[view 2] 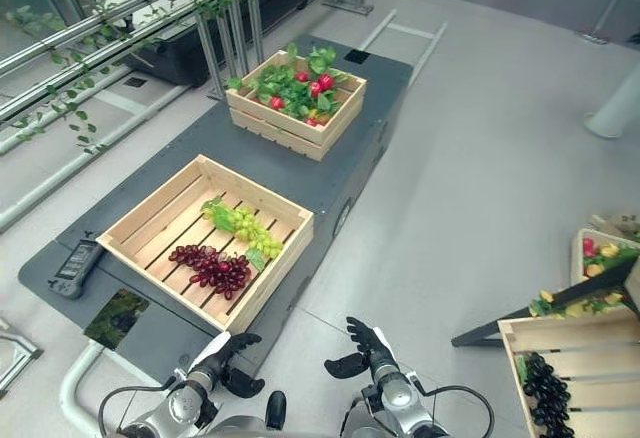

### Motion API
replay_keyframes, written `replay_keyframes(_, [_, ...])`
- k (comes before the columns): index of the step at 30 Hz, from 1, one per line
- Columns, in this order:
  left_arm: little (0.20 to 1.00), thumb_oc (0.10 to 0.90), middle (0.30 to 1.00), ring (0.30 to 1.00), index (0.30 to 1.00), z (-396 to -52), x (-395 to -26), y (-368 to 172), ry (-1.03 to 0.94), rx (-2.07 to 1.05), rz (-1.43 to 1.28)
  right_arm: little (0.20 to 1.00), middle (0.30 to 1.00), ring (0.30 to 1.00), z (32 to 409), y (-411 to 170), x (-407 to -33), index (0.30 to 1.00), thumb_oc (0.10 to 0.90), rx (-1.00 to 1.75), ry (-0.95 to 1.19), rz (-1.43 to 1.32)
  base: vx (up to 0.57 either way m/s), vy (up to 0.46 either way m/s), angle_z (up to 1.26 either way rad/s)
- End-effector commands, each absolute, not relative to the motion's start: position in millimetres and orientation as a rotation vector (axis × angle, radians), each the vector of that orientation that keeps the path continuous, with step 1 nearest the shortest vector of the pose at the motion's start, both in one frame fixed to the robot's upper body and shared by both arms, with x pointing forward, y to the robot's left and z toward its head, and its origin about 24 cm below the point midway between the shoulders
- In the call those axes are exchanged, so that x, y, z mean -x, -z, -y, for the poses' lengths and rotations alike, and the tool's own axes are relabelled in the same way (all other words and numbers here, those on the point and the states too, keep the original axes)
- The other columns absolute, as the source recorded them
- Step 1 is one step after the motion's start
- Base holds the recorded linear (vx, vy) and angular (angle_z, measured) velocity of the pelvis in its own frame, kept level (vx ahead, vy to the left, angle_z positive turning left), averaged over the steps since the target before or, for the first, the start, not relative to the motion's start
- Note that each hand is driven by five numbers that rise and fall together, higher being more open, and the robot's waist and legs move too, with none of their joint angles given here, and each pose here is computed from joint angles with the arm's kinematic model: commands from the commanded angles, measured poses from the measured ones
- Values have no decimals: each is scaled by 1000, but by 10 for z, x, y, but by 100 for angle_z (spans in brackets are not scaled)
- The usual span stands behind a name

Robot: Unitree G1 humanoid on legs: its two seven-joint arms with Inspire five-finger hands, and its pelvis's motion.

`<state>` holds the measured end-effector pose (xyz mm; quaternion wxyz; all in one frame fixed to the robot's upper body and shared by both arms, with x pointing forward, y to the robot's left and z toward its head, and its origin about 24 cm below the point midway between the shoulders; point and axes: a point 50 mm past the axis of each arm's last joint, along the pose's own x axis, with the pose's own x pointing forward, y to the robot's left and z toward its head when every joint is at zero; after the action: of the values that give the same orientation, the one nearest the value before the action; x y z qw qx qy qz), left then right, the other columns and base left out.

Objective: Pick up the fruits from the basket on one side to the basket on the other side

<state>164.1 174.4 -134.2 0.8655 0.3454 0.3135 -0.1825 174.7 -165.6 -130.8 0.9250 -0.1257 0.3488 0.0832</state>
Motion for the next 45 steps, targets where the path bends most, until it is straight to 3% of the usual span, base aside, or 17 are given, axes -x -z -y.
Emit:
replay_keyframes(1, [900,800,900,900,900,-1439,-1903,1201,473,-698,-503,900,900,900,1763,1131,-2027,900,800,202,-80,-591,88,-211,121])
replay_keyframes(5, [900,800,900,900,900,-1529,-1857,1235,392,-618,-558,900,900,900,1794,1231,-1930,900,800,196,-66,-694,110,-227,79])
replay_keyframes(10, [900,800,900,900,900,-1464,-1721,1294,453,-647,-566,900,900,900,1842,1295,-1817,900,800,146,-7,-749,131,-182,10])
replay_keyframes(19, [900,800,900,900,900,-1385,-1780,1235,398,-556,-517,900,900,900,1860,1262,-1879,900,800,140,-8,-731,50,-50,5])
replay_keyframes(28, [900,800,900,900,900,-1161,-2038,1005,474,-496,-357,900,900,900,1974,1183,-1928,900,800,52,160,-666,-15,75,58])
replay_keyframes(34, [900,800,900,900,900,-1157,-2543,321,421,-546,72,900,900,900,1962,1173,-1970,900,800,13,125,-659,-20,-87,-3])
replay_keyframes(40, [900,800,900,900,900,-1280,-2661,-204,318,-325,256,900,900,900,1904,1184,-1920,900,800,46,128,-674,79,-88,49])
replay_keyframes(45, [900,800,900,900,900,-1490,-2727,-677,212,-316,450,900,900,900,1966,1181,-1853,900,800,40,161,-674,83,5,25])
